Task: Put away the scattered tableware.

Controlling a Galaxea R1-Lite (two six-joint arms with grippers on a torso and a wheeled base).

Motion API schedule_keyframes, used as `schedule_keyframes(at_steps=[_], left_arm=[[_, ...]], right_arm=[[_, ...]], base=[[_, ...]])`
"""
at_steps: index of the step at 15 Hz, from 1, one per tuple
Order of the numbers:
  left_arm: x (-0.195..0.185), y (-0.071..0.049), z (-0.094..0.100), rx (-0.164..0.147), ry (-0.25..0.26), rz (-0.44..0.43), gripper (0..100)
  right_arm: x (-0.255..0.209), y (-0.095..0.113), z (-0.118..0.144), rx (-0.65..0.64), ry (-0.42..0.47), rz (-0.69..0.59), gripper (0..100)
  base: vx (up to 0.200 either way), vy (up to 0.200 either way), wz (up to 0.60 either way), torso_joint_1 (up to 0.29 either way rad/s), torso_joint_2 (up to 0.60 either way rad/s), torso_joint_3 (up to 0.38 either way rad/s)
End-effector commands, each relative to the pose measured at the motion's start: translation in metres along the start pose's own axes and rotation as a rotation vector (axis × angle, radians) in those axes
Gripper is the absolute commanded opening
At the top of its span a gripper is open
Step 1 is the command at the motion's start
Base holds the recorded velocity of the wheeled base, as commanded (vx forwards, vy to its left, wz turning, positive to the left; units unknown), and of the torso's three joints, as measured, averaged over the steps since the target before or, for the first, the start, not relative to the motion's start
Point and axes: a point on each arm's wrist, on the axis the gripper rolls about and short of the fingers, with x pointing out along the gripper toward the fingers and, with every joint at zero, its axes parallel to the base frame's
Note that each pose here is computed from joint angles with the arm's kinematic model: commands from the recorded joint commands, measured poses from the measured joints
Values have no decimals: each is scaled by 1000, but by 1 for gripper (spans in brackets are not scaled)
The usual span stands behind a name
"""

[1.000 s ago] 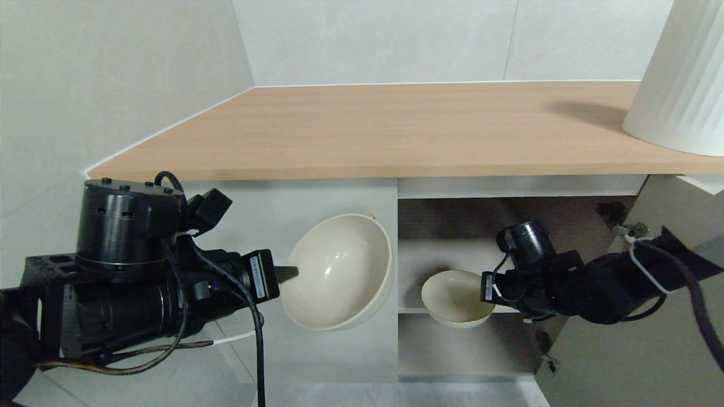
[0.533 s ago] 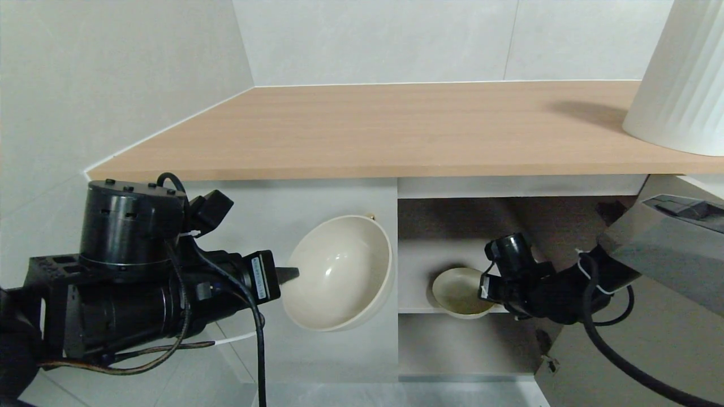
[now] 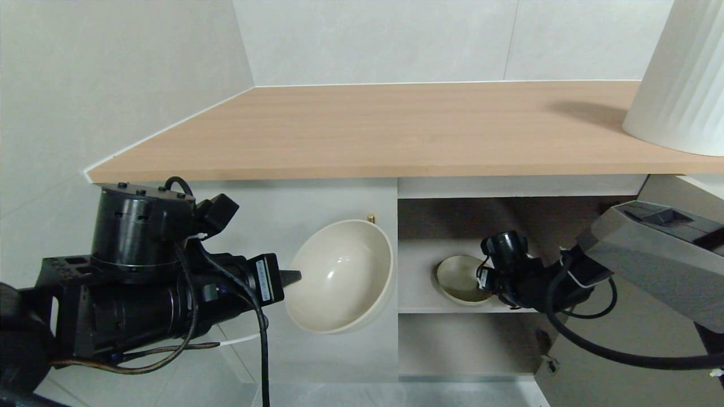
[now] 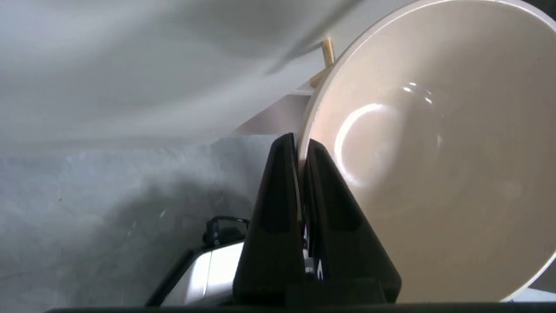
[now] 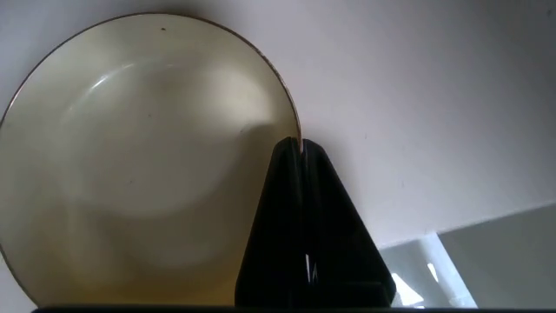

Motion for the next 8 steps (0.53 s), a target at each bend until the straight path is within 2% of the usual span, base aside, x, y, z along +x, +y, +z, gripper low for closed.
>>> schedule_keyframes(at_steps=[1,8], left_arm=[[3,1,-1,-1,10,6,0],[4,0,-1,1,12,4,0]], right_arm=[[4,-1,2,6,-5,-5,0],[9,-1,12,30,-36,-12,0]], base=[[0,0,0,0,0,0],[0,0,0,0,0,0]])
